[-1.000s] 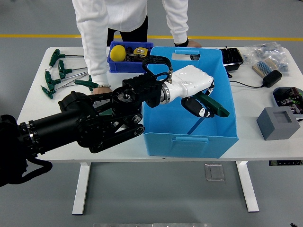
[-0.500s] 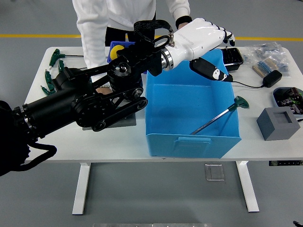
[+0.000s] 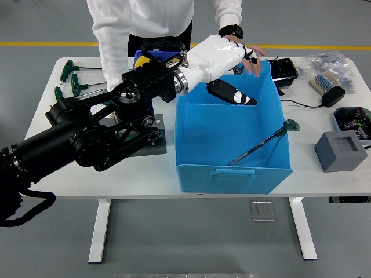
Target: Lift tool from toolbox,place it in box,lift tool from toolbox,place it in box
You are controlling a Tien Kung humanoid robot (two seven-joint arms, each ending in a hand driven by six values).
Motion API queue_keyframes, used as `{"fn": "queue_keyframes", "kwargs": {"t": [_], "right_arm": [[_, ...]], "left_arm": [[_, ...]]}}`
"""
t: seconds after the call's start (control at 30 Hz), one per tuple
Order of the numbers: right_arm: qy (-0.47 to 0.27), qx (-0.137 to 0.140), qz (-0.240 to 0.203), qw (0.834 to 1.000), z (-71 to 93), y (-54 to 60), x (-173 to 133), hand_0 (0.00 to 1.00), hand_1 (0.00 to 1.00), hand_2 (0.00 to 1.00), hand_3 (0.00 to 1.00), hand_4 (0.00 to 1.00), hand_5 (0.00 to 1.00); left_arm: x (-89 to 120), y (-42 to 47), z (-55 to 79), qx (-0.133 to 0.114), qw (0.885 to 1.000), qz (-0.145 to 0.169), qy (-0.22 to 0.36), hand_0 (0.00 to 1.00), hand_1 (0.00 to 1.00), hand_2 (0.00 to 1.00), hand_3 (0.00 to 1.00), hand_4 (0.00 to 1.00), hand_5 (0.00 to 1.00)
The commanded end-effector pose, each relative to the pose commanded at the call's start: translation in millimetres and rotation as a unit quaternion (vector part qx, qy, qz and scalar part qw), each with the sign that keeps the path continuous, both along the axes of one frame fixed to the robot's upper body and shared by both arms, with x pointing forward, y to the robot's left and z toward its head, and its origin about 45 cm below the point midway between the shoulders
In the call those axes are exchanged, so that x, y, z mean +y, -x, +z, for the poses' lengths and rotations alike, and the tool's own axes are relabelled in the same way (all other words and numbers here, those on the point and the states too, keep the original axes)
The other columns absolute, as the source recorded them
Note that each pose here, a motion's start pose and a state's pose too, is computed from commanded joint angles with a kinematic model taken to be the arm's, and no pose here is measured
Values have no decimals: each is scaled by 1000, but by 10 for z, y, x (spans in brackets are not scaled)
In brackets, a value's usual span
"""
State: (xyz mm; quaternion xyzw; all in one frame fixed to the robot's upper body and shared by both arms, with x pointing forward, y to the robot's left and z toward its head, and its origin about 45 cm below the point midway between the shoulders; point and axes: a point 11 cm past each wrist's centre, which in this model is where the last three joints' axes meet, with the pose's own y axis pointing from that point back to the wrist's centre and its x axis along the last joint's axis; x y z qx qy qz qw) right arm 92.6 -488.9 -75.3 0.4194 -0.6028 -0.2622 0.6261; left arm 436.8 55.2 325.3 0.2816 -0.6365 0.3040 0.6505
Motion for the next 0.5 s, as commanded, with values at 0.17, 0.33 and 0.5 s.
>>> {"fn": "queue_keyframes", "kwargs": {"t": [0.17,0.33,0.5], "right_arm": [[-4,2,-7,1000,-26,53,32,587,540,612,588,813,820],[-6,5,-10,1000,-48,89,62,587,540,611,588,813,820],[-8,8,-11,1000,-63,124,78,587,540,611,588,813,820]], "left_arm": [[387,-82,-61,-2,999,39,-19,529,667,744,755,998,782],[714,-124,-109,0,997,75,-16,529,662,730,752,998,787],[1070,-137,-175,6,993,118,-12,529,662,730,752,998,787]]}}
